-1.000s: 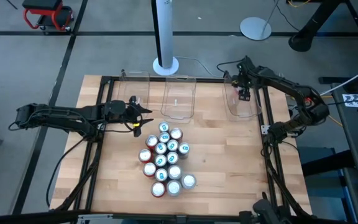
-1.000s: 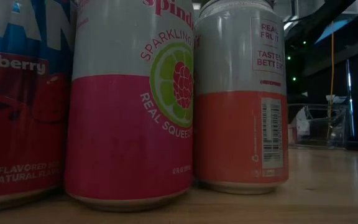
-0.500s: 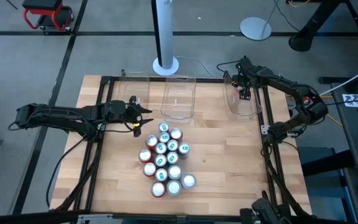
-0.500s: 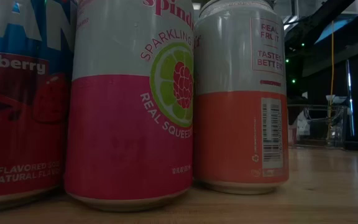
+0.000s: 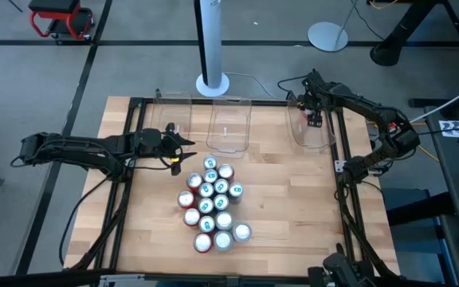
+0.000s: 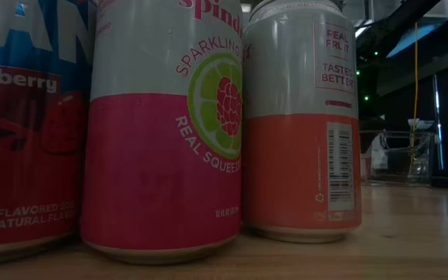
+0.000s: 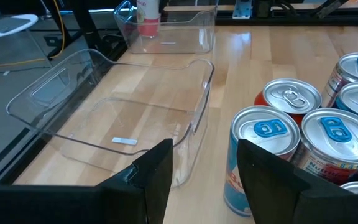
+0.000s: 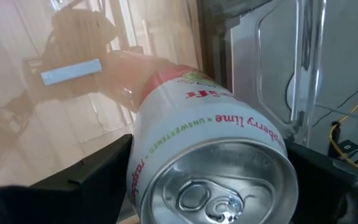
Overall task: Sort soda cans
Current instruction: Put the pink-white soda can into the right transparent bin
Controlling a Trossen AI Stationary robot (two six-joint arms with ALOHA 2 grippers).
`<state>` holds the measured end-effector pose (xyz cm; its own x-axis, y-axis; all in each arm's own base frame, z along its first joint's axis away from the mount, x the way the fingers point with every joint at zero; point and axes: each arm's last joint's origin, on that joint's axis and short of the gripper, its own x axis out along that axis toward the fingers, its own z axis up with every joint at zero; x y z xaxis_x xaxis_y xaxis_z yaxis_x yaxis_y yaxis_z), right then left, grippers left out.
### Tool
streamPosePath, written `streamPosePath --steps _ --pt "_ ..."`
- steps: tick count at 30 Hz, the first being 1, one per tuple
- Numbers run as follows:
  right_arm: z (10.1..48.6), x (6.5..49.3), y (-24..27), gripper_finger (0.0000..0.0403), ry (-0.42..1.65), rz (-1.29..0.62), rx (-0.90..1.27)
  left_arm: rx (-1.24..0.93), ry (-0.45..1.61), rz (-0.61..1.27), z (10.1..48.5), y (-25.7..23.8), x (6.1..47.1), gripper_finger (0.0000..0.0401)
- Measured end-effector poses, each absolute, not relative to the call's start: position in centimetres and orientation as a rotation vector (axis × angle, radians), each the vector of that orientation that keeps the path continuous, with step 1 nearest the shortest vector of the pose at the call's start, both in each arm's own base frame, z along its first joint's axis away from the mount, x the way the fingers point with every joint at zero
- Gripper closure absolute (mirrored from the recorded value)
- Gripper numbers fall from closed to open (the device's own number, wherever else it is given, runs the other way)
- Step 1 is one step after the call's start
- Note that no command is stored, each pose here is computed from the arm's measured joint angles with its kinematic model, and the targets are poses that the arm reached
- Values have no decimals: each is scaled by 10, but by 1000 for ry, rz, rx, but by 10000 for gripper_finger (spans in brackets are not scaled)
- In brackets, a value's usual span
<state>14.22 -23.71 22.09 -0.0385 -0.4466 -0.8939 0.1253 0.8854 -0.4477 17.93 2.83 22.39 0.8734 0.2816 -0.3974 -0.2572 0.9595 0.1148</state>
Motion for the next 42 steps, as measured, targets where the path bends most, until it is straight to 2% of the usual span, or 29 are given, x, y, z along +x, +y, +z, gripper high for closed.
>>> streamPosePath --steps 23,31,37,42 --pt "211 143 -239 58 1567 -470 -266 61 423 281 224 28 179 232" --pt "210 143 -239 8 1567 -476 -268 59 423 281 224 28 179 232" --pt "214 144 -242 32 1564 -496 -279 59 423 281 224 28 179 232" --pt "231 147 -246 32 1537 -528 -301 59 423 281 224 28 179 232"
